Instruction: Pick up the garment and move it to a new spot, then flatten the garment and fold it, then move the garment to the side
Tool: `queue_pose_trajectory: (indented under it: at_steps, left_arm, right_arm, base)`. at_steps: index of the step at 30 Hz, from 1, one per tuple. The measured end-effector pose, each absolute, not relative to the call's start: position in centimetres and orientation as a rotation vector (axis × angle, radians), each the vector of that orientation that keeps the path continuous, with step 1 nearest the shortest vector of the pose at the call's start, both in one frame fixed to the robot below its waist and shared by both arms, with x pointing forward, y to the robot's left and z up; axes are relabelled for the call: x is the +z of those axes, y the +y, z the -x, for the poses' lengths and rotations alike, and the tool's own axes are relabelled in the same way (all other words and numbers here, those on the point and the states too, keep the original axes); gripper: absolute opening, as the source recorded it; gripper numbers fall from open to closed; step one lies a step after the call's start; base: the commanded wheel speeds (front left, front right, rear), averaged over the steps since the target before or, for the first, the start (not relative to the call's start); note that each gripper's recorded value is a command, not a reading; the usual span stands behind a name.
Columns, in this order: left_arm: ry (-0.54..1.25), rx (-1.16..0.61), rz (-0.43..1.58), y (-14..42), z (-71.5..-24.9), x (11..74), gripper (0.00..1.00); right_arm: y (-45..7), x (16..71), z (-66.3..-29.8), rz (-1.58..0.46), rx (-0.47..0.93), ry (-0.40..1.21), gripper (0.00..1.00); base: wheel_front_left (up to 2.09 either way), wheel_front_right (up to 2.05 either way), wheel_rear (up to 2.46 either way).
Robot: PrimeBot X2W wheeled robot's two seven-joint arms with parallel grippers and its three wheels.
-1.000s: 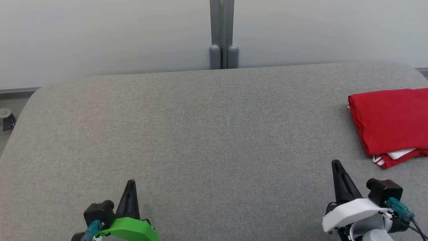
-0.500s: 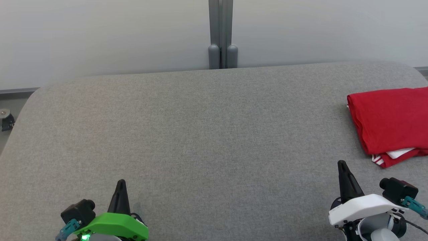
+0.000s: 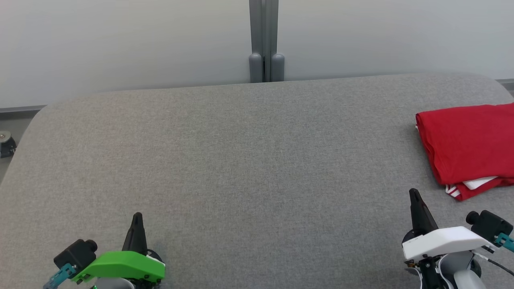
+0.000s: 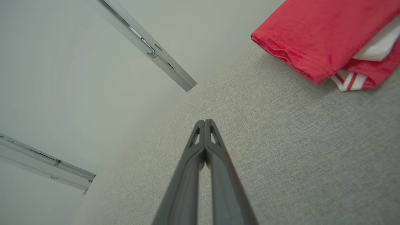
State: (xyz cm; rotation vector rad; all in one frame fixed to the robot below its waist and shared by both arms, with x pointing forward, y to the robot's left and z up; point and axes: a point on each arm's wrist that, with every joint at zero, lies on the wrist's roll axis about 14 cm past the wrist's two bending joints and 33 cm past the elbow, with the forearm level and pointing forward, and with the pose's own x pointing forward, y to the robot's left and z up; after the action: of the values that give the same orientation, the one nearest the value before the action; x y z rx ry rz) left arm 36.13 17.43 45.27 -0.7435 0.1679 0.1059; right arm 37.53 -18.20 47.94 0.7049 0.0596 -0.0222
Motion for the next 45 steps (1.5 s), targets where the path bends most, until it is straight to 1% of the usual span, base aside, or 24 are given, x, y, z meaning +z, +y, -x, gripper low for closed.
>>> queue_pose_trajectory:
  at_steps: [21,45]
  left_arm:
    - [0.147,0.114,1.001,18.2,-36.9,46.3,0.0]
    - [0.106,0.09,1.232,18.9,-37.8,47.8,0.0]
  right_arm:
    - [-18.9,48.4,-38.0,-0.966,-0.046,0.057,0.0]
    - [-19.3,49.1,-38.4,-1.21,-0.044,0.046,0.0]
  base:
    - [0.0,0.0,0.0]
    - [0.0,0.0,0.0]
